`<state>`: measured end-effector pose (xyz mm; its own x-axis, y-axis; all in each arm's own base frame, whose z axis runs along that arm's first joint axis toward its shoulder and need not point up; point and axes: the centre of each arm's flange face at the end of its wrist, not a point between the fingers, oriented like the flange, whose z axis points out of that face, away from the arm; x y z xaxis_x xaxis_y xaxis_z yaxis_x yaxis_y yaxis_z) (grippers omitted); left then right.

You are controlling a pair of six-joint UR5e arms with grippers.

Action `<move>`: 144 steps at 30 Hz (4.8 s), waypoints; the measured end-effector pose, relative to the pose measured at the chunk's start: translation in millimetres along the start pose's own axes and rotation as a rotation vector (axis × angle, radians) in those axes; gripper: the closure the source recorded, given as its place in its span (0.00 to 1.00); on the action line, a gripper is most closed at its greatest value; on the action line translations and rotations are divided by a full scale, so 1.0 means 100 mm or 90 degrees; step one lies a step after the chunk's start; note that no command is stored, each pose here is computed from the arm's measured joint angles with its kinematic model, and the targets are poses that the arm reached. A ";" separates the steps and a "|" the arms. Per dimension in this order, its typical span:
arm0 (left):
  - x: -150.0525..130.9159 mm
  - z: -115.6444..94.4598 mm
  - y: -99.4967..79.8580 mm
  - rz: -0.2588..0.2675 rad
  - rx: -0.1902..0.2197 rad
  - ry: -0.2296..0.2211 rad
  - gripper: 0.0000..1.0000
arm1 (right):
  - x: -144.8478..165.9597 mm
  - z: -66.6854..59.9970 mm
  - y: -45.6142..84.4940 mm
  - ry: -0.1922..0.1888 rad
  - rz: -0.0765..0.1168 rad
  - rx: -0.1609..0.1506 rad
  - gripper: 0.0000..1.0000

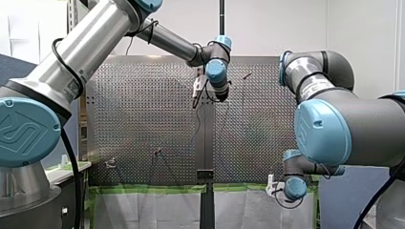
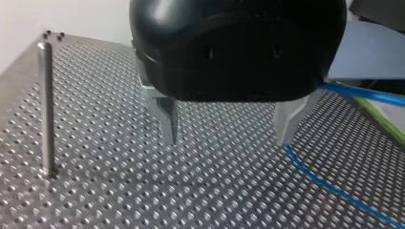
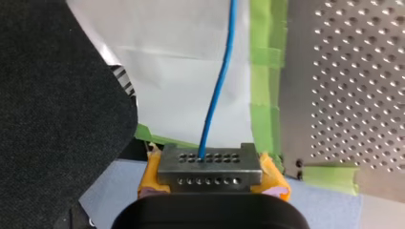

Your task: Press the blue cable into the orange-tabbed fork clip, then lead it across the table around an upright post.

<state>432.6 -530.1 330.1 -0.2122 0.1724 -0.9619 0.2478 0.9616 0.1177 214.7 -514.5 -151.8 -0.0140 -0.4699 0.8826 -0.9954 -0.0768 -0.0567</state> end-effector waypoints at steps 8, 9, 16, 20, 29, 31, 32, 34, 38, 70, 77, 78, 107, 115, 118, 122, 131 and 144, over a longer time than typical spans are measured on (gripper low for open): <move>0.05 -0.09 0.01 0.022 -0.016 0.028 0.00 | 0.50 -0.07 -0.02 0.025 0.035 0.000 1.00; 0.06 -0.10 0.01 0.026 -0.016 0.034 0.00 | 0.56 -0.07 -0.02 0.031 0.037 0.001 1.00; 0.12 -0.19 -0.01 0.045 0.009 0.073 0.00 | 1.04 -0.11 -0.07 0.080 0.046 0.011 1.00; 0.15 -0.22 -0.02 0.048 0.024 0.096 0.00 | 1.31 -0.15 -0.12 0.107 0.054 0.026 1.00; 0.17 -0.25 -0.05 0.034 0.055 0.111 0.00 | 1.85 -0.29 -0.27 0.159 0.065 0.064 1.00; 0.17 -0.25 -0.05 0.031 0.057 0.112 0.00 | 1.98 -0.32 -0.28 0.173 0.065 0.066 1.00; 0.17 -0.25 -0.05 0.031 0.058 0.112 0.00 | 2.04 -0.34 -0.28 0.179 0.065 0.067 1.00; 0.17 -0.24 -0.05 0.029 0.060 0.112 0.00 | 2.17 -0.38 -0.30 0.194 0.065 0.070 1.00; 0.17 -0.23 -0.06 0.024 0.071 0.112 0.00 | 2.40 -0.44 -0.32 0.219 0.065 0.076 1.00; 0.09 -0.06 -0.07 -0.084 0.104 0.069 0.00 | 4.34 -1.56 -0.60 0.355 0.086 0.142 1.00; 0.09 -0.04 -0.05 -0.086 0.102 0.070 0.00 | 4.54 -1.85 -0.55 0.372 0.111 0.148 1.00; 0.09 -0.04 -0.05 -0.086 0.102 0.069 0.00 | 4.56 -1.89 -0.55 0.374 0.111 0.148 1.00; 0.07 0.00 -0.10 -0.206 0.188 0.099 0.00 | 4.79 -2.37 -0.50 0.396 0.089 0.152 1.00; 0.02 0.05 -0.09 -0.263 0.224 0.113 0.00 | 4.79 -2.44 -0.64 0.387 0.068 0.204 1.00; 0.02 0.07 -0.08 -0.282 0.235 0.119 0.00 | 4.79 -2.45 -0.66 0.386 0.066 0.214 1.00; 0.01 0.09 -0.05 -0.307 0.250 0.127 0.00 | 4.80 -2.46 -0.69 0.386 0.064 0.225 1.00; -0.12 0.12 -0.08 -0.371 0.300 0.140 0.00 | 4.83 -2.50 -0.73 0.388 0.055 0.252 1.00; -0.31 0.09 -0.17 -0.456 0.375 0.160 0.00 | 4.84 -2.60 -0.86 0.388 0.041 0.295 1.00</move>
<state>443.3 -553.5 355.5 -0.6776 -0.3076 -0.6680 0.4014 0.6064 -0.6864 268.8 -507.0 401.4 -0.2544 0.0717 0.9644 -0.8514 -0.4895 -0.1881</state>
